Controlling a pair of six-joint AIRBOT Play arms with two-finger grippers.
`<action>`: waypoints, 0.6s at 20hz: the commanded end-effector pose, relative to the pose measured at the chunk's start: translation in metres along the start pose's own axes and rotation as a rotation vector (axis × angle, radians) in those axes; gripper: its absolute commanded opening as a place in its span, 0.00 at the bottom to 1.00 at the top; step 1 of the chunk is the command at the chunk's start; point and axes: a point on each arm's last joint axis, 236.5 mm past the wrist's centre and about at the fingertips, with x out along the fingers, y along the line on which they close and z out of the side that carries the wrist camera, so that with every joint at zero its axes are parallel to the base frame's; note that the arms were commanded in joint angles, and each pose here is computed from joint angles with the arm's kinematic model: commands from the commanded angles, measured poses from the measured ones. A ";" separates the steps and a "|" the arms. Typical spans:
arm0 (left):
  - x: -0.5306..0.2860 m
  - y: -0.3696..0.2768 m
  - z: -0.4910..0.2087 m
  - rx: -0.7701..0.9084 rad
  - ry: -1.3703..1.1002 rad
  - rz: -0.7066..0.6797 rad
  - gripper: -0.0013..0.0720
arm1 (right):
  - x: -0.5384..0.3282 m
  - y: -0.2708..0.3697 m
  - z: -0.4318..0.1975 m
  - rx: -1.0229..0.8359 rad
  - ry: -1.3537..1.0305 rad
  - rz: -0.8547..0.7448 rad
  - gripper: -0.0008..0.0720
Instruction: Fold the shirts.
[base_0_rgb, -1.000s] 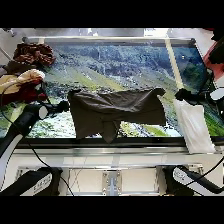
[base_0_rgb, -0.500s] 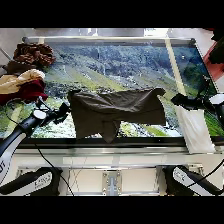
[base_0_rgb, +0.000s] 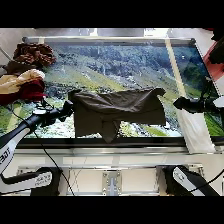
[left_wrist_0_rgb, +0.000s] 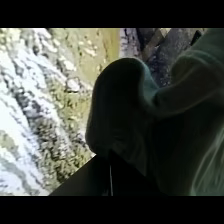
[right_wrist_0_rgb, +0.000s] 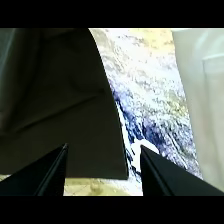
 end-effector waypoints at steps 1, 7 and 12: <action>-0.001 -0.028 0.005 0.024 0.016 -0.070 0.03 | 0.017 -0.009 -0.061 0.116 0.174 -0.022 0.73; -0.008 -0.065 0.012 0.093 0.030 -0.148 0.03 | 0.075 0.004 -0.118 0.410 0.160 0.078 0.73; -0.008 -0.062 0.009 0.119 0.043 -0.138 0.03 | 0.086 -0.005 -0.103 0.497 0.047 0.071 0.73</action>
